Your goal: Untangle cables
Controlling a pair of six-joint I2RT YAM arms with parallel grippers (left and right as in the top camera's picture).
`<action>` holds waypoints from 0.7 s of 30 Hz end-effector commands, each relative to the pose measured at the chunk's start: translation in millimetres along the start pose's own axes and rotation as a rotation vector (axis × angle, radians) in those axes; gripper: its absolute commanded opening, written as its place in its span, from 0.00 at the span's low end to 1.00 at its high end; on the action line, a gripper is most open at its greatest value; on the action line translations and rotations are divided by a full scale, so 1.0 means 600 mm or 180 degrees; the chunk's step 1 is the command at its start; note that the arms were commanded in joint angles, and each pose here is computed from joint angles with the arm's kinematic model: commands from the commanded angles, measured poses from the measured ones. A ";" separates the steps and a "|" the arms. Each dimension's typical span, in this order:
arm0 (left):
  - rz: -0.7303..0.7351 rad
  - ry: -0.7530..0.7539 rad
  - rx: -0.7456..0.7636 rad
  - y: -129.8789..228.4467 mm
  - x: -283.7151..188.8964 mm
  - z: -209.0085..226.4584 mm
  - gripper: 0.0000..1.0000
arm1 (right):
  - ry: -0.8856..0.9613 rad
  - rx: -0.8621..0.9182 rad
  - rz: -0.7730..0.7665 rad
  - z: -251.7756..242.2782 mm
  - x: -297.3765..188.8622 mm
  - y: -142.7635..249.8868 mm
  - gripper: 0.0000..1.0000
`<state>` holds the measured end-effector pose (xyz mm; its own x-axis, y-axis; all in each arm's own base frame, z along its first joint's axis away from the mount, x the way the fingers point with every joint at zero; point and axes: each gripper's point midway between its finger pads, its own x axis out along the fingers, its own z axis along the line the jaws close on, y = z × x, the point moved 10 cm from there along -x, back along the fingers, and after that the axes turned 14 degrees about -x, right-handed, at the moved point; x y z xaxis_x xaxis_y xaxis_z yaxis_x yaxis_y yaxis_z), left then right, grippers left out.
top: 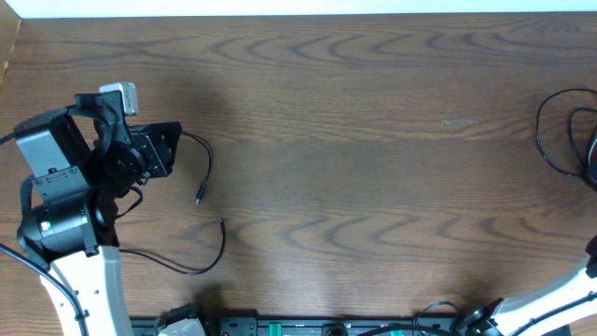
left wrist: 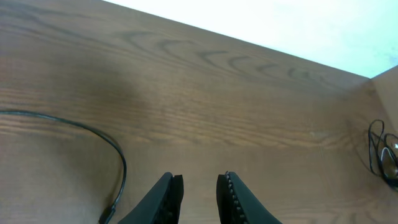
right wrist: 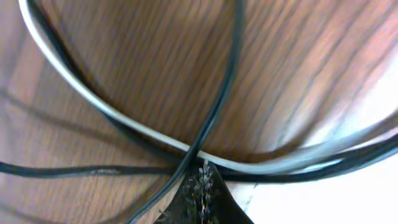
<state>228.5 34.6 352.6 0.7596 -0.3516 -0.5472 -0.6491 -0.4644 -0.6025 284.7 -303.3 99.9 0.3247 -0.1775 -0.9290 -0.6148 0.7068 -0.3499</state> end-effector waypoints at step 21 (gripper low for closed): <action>0.0056 -0.0046 0.0105 0.002 0.002 0.002 0.24 | -0.2854 -0.0141 -0.0489 0.081 -0.072 -0.040 0.26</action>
<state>226.9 34.2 350.3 0.7486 -0.3528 -0.5614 -0.6620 -0.4456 -0.6027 306.9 -301.6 133.3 0.8233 0.2411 -0.5139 -0.4960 0.7458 -0.4447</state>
